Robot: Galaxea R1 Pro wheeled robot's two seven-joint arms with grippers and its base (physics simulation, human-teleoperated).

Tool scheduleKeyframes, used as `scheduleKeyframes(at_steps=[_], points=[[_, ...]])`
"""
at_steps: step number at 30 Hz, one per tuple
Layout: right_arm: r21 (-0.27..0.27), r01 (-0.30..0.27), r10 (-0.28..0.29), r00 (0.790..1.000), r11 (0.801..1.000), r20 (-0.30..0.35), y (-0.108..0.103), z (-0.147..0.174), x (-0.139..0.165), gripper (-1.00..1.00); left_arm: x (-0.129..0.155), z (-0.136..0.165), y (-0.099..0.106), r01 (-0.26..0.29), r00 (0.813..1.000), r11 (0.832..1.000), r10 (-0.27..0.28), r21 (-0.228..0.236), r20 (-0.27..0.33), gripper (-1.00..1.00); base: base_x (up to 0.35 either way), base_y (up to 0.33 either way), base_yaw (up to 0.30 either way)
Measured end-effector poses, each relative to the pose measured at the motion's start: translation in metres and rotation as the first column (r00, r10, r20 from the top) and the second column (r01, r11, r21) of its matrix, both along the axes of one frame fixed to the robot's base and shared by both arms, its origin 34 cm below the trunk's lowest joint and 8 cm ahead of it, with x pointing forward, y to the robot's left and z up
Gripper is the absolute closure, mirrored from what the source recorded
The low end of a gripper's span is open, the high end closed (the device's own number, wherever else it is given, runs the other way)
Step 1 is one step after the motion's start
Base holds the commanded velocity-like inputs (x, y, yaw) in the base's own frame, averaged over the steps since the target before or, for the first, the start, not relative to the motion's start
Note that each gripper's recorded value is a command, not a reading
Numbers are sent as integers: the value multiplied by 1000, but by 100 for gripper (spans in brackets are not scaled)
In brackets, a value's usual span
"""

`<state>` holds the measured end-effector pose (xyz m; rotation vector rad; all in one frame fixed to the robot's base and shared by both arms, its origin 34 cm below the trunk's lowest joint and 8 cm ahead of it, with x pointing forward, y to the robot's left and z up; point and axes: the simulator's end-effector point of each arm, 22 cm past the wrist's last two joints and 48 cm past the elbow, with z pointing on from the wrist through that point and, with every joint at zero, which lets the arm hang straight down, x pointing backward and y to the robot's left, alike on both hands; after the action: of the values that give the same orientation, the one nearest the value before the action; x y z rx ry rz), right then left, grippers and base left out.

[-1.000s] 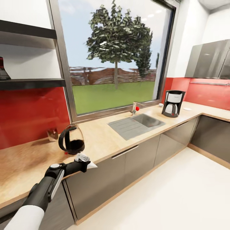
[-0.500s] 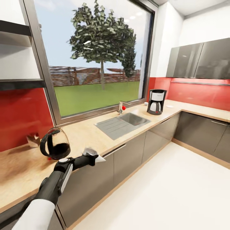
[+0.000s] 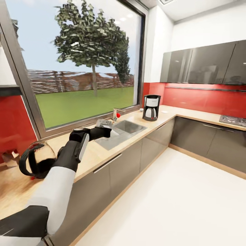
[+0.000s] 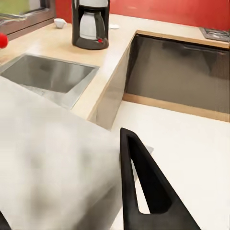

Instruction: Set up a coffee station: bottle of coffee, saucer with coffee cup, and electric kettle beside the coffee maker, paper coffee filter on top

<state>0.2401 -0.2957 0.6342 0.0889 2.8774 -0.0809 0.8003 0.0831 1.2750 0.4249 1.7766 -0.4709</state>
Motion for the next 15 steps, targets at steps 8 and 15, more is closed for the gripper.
scheduleKeyframes(at_steps=[8,15], points=[[-3,2,-2,1000,1000,2,-2,0,1,-100,4,15,6,-24,999,1000,24,10,25,100,168,-26,-228],[-4,2,-2,1000,1000,3,-2,0,1,-100,4,14,9,-28,999,1000,27,14,24,100,289,-125,-31]])
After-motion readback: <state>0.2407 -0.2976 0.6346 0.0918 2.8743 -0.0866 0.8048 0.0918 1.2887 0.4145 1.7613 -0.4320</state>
